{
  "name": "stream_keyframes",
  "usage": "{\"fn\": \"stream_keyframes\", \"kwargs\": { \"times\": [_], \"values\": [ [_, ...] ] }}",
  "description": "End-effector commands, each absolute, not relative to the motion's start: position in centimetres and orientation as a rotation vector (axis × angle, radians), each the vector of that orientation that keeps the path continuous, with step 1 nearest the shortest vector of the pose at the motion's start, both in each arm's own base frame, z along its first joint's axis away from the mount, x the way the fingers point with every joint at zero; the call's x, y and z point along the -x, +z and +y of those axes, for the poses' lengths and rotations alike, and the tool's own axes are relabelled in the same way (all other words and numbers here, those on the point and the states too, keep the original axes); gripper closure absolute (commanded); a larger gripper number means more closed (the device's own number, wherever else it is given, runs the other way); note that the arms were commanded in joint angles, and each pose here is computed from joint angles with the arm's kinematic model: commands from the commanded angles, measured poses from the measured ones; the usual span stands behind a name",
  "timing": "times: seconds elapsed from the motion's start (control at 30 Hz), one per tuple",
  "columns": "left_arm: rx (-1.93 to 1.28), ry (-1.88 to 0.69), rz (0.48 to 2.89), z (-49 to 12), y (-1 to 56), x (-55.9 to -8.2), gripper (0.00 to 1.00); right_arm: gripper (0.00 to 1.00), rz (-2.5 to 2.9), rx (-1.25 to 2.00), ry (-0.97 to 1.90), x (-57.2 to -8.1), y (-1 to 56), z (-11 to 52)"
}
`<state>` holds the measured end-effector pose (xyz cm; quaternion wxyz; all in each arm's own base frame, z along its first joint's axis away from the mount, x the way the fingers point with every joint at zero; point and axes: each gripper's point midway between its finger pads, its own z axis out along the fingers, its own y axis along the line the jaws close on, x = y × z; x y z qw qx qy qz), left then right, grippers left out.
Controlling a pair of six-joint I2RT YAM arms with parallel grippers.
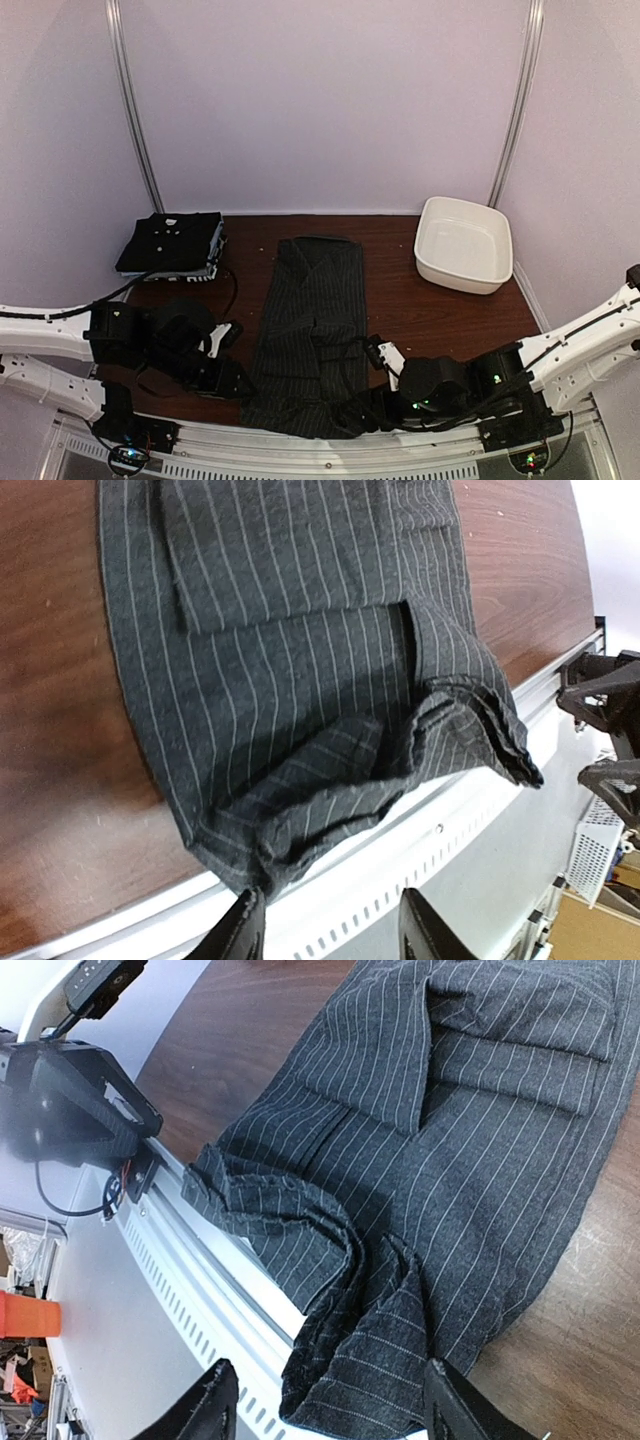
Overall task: Fold and stack the long sleeve shirts
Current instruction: Flatten out the crumpled shirt at the center of the board.
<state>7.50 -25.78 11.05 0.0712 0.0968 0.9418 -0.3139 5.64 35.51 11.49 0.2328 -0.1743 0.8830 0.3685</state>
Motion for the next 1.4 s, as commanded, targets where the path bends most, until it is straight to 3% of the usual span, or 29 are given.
{"fn": "stream_keyframes", "kwargs": {
  "times": [0.0, 0.2, 0.4, 0.57, 0.7, 0.9, 1.1, 1.17, 1.23, 1.37],
  "values": [
    [-0.393, -0.889, 2.742, -28.0, 11.7, -9.5, 0.53, 0.38, 2.42, 0.462, 0.82, -7.3, 11.1, 35.6],
    [-0.48, -0.857, 2.737, -31.4, 10.1, -10.8, 0.54, 0.52, 2.451, 0.451, 0.703, -8.0, 9.7, 36.6],
    [-0.58, -0.911, 2.792, -33.7, 7.8, -9.9, 0.54, 0.53, 2.497, 0.515, 0.684, -7.2, 8.1, 37.4],
    [-0.726, -1.082, 2.84, -34.8, 7.7, -6.0, 0.59, 0.56, 2.556, 0.644, 0.727, -4.9, 6.2, 38.3],
    [-0.937, -1.185, 2.895, -34.6, 8.0, -0.1, 0.62, 0.58, 2.565, 0.759, 0.764, -2.7, 6.1, 38.2],
    [-0.938, -1.153, 3.016, -31.5, 7.2, 4.1, 0.63, 0.58, 2.573, 0.852, 0.827, -0.1, 6.3, 37.0],
    [-0.795, -1.234, 2.893, -31.0, 11.4, 2.4, 0.58, 0.57, 2.543, 0.799, 0.834, -0.7, 7.8, 35.5],
    [-0.738, -1.222, 2.851, -31.0, 12.5, 1.1, 0.56, 0.51, 2.502, 0.753, 0.83, -1.7, 9.1, 35.4],
    [-0.676, -1.203, 2.818, -31.0, 13.0, -0.5, 0.55, 0.45, 2.469, 0.705, 0.821, -3.0, 10.2, 35.4],
    [-0.515, -1.088, 2.772, -30.1, 12.7, -5.5, 0.54, 0.44, 2.464, 0.57, 0.798, -6.9, 10.9, 35.4]
  ]
}}
